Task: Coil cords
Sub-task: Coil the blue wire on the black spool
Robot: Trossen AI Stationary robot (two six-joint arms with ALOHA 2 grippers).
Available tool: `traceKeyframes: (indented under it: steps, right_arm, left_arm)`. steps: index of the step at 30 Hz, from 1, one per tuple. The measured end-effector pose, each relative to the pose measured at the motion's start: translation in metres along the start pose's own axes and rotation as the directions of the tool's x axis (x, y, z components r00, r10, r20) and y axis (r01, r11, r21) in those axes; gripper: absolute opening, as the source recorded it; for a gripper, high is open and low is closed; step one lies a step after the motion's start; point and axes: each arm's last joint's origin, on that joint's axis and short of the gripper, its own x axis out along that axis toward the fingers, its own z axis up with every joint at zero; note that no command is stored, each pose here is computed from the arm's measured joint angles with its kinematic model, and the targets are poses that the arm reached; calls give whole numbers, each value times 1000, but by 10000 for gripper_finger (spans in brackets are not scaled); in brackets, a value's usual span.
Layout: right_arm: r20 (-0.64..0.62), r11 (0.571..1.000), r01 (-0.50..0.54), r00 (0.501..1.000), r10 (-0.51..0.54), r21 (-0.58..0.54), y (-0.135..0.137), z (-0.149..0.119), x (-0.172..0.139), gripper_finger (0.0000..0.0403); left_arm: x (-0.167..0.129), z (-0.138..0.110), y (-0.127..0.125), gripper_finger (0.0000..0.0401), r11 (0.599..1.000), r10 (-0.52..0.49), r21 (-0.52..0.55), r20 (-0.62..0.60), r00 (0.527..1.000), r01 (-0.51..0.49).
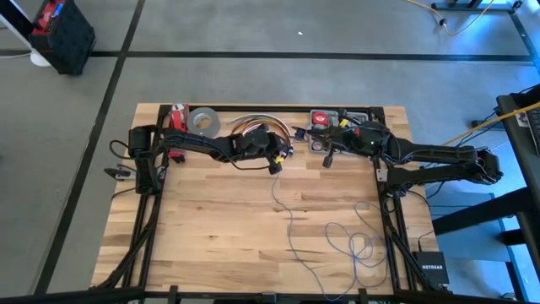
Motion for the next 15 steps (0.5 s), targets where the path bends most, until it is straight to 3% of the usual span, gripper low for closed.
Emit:
traceKeyframes:
  steps: [6, 11, 15]
  right_arm:
    - [3, 1000, 1, 1000, -1, -2, 0, 0, 0, 3]
    - [9, 1000, 20, 1000, -20, -1, -1, 1, 0, 3]
    - [1, 999, 36, 999, -36, -1, -1, 1, 0, 3]
  left_arm:
    - [1, 3, 4, 3, 999, 10, 34, 30, 1000, -11]
    - [4, 18, 31, 3, 995, 82, 49, 120, 989, -88]
    - [6, 26, 54, 3, 990, 138, -44, 142, 980, -133]
